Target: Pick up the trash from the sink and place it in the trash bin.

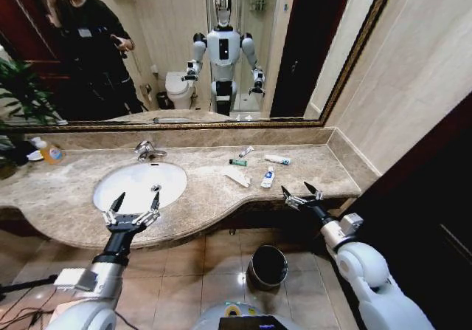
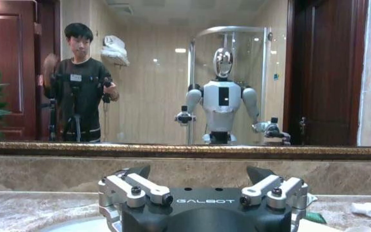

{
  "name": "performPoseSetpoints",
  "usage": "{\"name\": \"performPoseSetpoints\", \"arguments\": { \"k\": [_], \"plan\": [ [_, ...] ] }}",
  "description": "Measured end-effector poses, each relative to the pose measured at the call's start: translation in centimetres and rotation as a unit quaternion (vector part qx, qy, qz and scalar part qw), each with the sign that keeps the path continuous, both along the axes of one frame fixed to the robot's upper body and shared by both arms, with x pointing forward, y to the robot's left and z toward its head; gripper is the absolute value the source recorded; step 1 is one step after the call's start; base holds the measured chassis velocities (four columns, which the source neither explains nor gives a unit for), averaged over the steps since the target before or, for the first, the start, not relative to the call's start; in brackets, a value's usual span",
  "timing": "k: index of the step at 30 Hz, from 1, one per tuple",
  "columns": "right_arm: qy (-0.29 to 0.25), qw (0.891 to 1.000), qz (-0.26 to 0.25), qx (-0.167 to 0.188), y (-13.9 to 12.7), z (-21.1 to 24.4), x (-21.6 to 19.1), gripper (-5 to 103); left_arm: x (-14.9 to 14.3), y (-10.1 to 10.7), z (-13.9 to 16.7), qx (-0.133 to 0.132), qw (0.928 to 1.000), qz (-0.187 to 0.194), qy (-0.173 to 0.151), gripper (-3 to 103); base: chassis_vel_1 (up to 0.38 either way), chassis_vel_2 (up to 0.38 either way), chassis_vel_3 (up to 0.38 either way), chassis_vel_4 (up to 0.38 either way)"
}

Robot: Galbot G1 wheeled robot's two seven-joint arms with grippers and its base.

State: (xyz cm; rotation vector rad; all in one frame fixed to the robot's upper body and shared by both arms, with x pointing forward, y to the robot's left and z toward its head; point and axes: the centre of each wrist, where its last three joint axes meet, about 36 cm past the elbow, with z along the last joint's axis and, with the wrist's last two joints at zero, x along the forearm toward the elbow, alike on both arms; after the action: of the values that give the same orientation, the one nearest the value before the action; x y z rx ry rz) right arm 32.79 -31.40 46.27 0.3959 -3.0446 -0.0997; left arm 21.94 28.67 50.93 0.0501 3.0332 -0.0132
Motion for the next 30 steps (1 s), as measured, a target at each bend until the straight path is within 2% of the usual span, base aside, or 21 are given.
{"name": "performPoseSetpoints", "arguments": {
  "k": [12,14,19,30],
  "plan": [
    [0.006,1.000,0.009,-0.009,-0.5,-1.4,2.6,100,0.0,0.0,0.0,0.000,1.0000,0.000,0.000,100,0.000,0.000,0.000,0.000],
    [0.006,1.000,0.004,-0.009,0.0,-1.7,4.3,100,0.0,0.0,0.0,0.000,1.0000,0.000,0.000,100,0.000,0.000,0.000,0.000],
    [0.013,1.000,-0.010,-0.005,1.0,-1.8,5.5,100,0.0,0.0,0.0,0.000,1.0000,0.000,0.000,100,0.000,0.000,0.000,0.000],
    [0.035,0.999,-0.012,0.000,2.7,-3.4,5.2,100,0.0,0.0,0.0,0.000,1.0000,0.000,0.000,100,0.000,0.000,0.000,0.000]
  ]
}}
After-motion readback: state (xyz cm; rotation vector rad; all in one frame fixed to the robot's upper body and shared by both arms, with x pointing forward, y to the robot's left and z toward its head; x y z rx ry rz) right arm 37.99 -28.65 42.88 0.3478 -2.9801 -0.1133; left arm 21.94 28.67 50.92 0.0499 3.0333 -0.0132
